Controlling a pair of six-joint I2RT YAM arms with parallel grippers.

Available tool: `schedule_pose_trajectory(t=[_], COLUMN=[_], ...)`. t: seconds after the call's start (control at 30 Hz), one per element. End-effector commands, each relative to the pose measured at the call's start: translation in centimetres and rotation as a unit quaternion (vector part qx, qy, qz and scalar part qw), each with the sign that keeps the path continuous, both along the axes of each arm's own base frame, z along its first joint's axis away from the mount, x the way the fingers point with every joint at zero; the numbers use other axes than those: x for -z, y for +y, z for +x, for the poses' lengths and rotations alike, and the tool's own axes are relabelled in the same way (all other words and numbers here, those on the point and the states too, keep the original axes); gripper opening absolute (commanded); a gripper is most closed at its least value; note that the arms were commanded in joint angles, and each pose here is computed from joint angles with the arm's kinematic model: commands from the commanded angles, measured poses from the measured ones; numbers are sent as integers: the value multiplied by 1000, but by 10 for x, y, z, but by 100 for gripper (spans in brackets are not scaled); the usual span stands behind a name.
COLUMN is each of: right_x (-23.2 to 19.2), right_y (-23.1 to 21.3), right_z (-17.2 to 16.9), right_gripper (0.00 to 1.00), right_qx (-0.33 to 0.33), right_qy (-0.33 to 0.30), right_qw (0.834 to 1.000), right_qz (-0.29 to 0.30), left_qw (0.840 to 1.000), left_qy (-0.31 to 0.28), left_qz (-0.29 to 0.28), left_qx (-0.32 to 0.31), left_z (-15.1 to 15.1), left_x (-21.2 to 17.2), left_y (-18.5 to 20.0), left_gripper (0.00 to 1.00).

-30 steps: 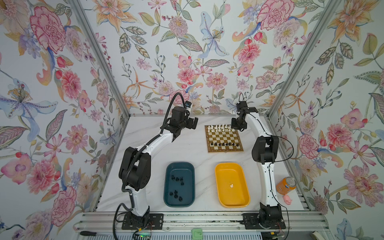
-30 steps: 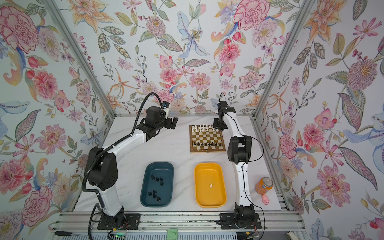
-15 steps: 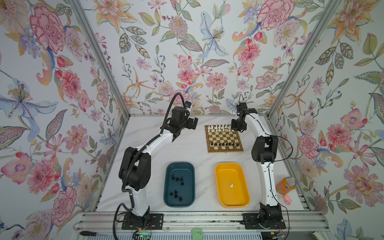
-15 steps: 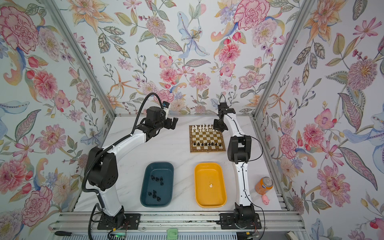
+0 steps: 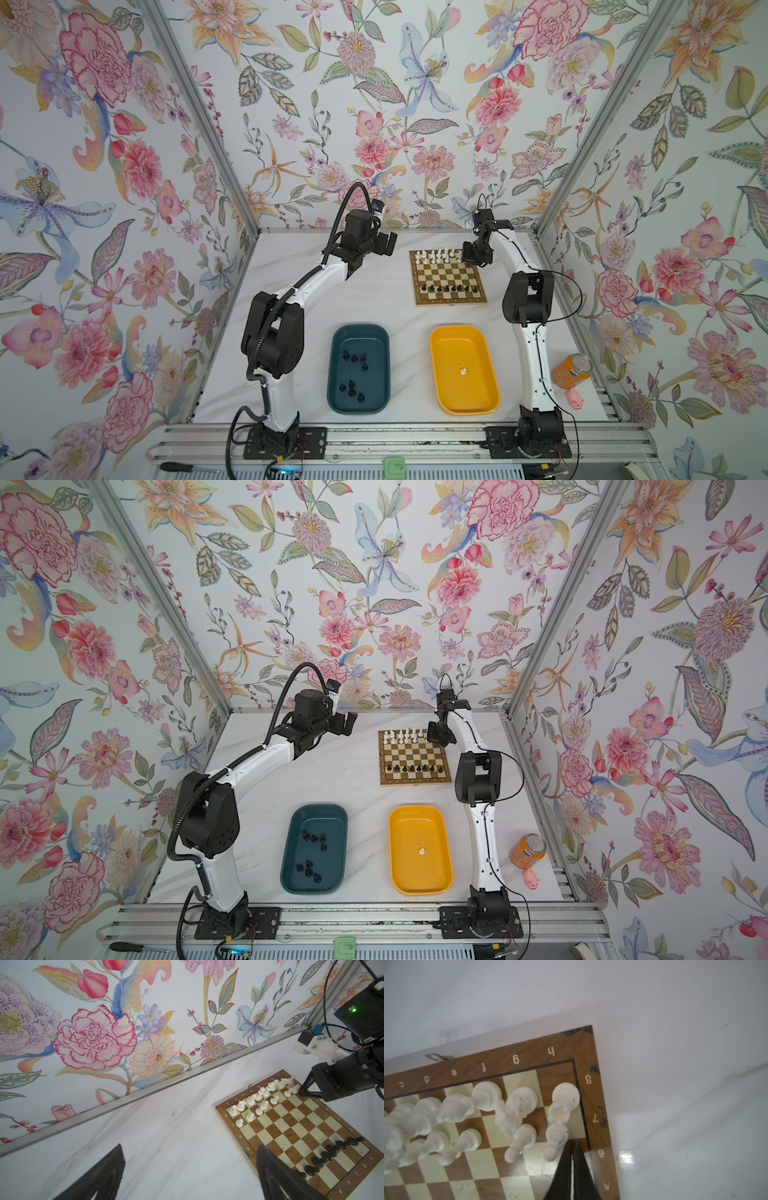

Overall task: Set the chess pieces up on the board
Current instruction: 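Raise the open right gripper away from the placed pawn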

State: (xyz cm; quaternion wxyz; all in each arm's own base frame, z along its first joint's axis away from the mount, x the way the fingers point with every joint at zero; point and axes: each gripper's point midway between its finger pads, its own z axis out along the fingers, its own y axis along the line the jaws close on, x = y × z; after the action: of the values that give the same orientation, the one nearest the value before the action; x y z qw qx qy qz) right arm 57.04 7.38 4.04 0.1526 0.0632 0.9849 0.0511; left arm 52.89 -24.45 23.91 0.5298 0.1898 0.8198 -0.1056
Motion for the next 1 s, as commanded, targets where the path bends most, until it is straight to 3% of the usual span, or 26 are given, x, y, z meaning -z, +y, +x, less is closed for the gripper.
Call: schedule_pose_trajectory(t=[0.0, 0.6, 0.97], right_x=[16, -20, -14], right_y=[-3, -25, -38], right_z=[-3, 3, 23], right_gripper=[8, 13, 12], right_qx=[10, 19, 48], right_qy=[18, -14, -32], right_qw=[1000, 1000, 998], right_qz=[4, 1, 19], left_qw=[1000, 1000, 1000], left_qy=[2, 2, -1], left_qz=[12, 6, 8], left_qx=[-13, -14, -22], left_z=[9, 9, 9], left_x=[3, 1, -3], left_y=[8, 7, 10], left_gripper=[99, 99, 99])
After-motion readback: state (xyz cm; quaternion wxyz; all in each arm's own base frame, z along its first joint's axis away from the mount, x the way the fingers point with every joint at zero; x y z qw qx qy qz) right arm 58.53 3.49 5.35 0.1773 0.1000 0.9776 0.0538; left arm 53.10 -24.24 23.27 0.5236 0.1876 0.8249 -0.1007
